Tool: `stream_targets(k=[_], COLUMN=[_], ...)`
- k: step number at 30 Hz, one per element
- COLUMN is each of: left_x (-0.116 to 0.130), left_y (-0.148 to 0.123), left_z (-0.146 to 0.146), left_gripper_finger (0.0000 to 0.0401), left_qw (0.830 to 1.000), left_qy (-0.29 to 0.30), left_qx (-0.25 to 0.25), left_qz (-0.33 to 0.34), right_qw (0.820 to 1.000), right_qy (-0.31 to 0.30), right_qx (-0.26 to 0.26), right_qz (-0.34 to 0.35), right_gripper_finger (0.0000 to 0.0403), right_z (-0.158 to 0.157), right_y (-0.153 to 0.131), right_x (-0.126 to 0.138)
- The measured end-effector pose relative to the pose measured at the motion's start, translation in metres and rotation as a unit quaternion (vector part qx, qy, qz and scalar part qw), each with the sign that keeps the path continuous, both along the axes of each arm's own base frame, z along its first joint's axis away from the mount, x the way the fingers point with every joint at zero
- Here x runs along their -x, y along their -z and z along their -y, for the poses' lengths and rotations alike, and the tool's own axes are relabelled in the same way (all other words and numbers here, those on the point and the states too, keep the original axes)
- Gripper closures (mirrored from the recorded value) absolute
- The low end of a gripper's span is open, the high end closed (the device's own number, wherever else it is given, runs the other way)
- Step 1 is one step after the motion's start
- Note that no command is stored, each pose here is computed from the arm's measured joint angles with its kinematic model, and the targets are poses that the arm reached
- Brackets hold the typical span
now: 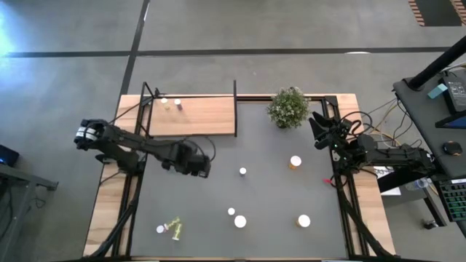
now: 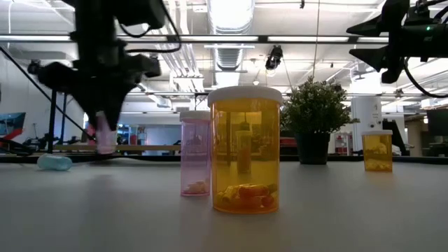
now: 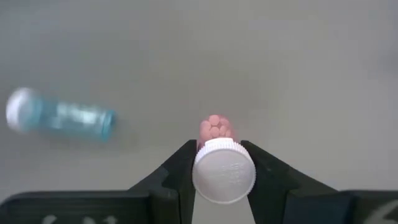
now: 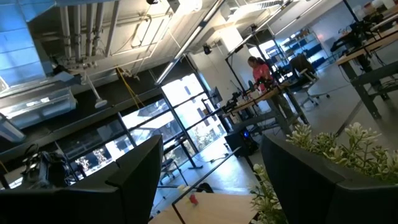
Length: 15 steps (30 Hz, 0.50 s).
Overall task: Pick and place medicine bottles onto shelf by color
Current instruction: Put the top pink pill bottle on the shelf
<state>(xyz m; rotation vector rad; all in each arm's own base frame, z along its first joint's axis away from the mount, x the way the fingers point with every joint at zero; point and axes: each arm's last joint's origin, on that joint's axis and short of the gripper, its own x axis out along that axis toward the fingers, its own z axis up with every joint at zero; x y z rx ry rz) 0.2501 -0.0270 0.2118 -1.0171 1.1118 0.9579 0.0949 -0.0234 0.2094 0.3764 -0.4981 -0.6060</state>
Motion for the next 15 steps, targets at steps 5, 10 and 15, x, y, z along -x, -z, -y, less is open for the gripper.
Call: stream_targets(k=[5,10,15], left_x=[-0.012,-0.011,-0.004], left_y=[-0.02,-0.037,-0.049], left_z=[-0.036,-0.079,-0.12], left_gripper_finger=[0.0308,0.0309,0.0309], left_qw=[0.998,0.994,0.989], left_qy=[0.061,0.092,0.129], left_qx=[-0.027,-0.051,-0.077], left_qz=[0.022,0.013,0.004], right_qw=[1.0,1.0,1.0], right_qy=[0.0,0.0,0.0], right_qx=[0.0,0.0,0.0], right_qz=[0.0,0.0,0.0], right_gripper_finger=[0.0142,0.0142,0.0142], right_z=[0.0,0.0,0.0], right_y=[0.0,0.0,0.0], right_x=[0.0,0.0,0.0])
